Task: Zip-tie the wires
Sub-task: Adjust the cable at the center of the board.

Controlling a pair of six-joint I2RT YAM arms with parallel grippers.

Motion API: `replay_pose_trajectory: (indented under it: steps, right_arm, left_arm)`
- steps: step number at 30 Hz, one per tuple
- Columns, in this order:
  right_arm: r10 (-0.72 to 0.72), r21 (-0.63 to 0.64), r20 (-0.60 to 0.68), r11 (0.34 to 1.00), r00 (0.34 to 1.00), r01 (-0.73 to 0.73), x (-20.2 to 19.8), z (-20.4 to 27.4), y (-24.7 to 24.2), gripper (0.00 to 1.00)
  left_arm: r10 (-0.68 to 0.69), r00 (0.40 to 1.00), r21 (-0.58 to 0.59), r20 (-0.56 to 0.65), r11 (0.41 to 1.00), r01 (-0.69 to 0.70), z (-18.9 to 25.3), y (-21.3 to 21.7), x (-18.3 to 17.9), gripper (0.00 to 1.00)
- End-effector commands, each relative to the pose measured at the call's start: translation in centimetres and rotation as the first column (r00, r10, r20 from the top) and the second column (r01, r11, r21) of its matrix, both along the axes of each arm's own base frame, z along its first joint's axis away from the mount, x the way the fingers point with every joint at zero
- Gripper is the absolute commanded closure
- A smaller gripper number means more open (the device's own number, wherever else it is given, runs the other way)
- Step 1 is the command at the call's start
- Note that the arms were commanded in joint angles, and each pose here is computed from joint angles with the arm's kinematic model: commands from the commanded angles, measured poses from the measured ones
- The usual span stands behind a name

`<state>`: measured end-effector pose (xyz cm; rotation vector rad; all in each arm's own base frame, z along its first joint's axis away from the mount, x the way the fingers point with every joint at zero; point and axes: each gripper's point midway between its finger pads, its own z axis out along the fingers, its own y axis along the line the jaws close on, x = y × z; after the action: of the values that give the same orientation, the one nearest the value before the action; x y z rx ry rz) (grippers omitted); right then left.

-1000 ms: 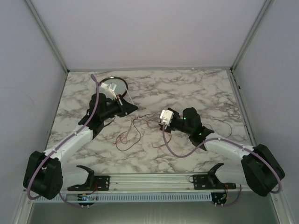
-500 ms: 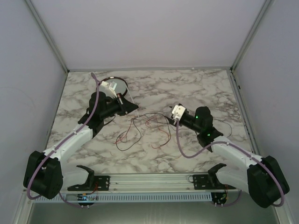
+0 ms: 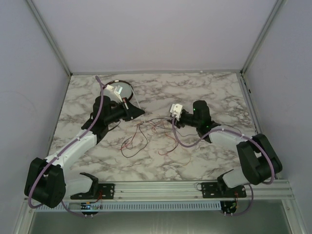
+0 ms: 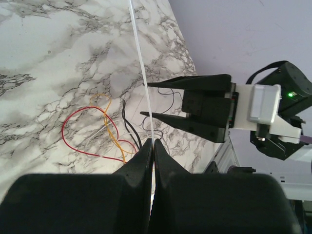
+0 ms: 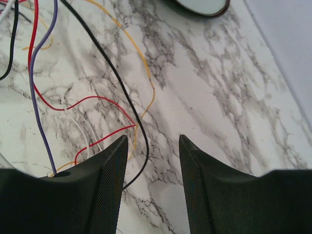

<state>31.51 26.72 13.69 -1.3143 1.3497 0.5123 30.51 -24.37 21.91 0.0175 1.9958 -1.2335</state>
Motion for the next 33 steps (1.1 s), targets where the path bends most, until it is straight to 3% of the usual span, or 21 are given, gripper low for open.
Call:
replay_pose_trajectory:
  steps: [1, 10, 12, 15, 23, 33]
  right_arm:
    - [0.079, -0.011, 0.024, 0.997, 0.997, -0.079, 0.4, 0.0, 1.1, 0.54]
    - [0.117, -0.039, -0.033, 0.992, 0.993, -0.119, 1.2, -2.5, 2.4, 0.56]
    - [0.117, -0.034, -0.036, 0.992, 0.992, -0.118, 1.5, -2.4, 2.7, 0.69]
    - [0.091, -0.035, -0.075, 0.995, 0.993, -0.094, 1.5, -2.6, 2.5, 1.0]
    - [-0.117, -0.054, -0.111, 0.992, 0.987, 0.111, 0.9, -0.7, -1.4, 1.0]
    - [-0.394, -0.045, -0.113, 0.919, 0.912, 0.392, 0.3, 0.8, -6.8, 1.0]
  left_arm:
    - [-0.024, 0.999, -0.01, 0.024, 1.0, 0.024, 0.7, -0.1, -0.1, 1.0]
    - [-0.02, 0.999, -0.02, 0.026, 1.0, 0.021, 0.9, -0.2, 0.0, 1.0]
    - [-0.016, 1.0, -0.019, 0.024, 1.0, 0.016, 0.8, -0.2, 0.1, 1.0]
    - [-0.002, 1.0, -0.014, 0.02, 1.0, 0.003, 0.6, 0.0, 0.2, 1.0]
    - [0.036, 0.999, -0.011, 0.022, 0.999, -0.036, 0.8, 0.8, 0.7, 1.0]
    - [0.039, 0.999, -0.01, 0.031, 0.999, -0.039, 1.6, 1.3, 0.8, 1.0]
